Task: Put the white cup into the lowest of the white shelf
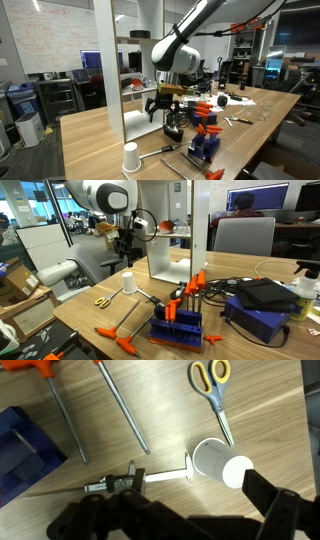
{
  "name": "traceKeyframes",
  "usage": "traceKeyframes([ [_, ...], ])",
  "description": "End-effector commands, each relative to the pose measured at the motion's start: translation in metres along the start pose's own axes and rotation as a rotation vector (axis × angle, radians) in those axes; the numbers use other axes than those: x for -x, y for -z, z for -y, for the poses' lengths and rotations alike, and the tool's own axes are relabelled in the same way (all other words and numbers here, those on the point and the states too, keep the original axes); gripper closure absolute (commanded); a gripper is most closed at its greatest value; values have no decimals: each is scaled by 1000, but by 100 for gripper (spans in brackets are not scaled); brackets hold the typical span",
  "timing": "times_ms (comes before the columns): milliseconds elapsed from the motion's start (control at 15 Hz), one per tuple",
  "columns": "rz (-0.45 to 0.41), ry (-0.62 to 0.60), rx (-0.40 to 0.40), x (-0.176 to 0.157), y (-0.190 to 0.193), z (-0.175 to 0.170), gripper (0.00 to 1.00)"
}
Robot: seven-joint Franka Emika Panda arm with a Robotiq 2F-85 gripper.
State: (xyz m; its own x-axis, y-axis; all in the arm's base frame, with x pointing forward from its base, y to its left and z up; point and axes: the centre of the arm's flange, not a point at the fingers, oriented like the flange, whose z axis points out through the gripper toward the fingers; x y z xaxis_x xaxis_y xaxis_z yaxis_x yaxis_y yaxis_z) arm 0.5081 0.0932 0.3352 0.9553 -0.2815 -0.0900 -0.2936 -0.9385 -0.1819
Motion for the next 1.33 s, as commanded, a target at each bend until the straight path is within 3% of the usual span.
traceKeyframes([
  [0, 9, -65, -35, -20, -18, 34, 0],
  [667, 16, -151, -44, -55, -79, 76, 0],
  [1267, 58, -130, -38, -74, -127, 121, 0],
])
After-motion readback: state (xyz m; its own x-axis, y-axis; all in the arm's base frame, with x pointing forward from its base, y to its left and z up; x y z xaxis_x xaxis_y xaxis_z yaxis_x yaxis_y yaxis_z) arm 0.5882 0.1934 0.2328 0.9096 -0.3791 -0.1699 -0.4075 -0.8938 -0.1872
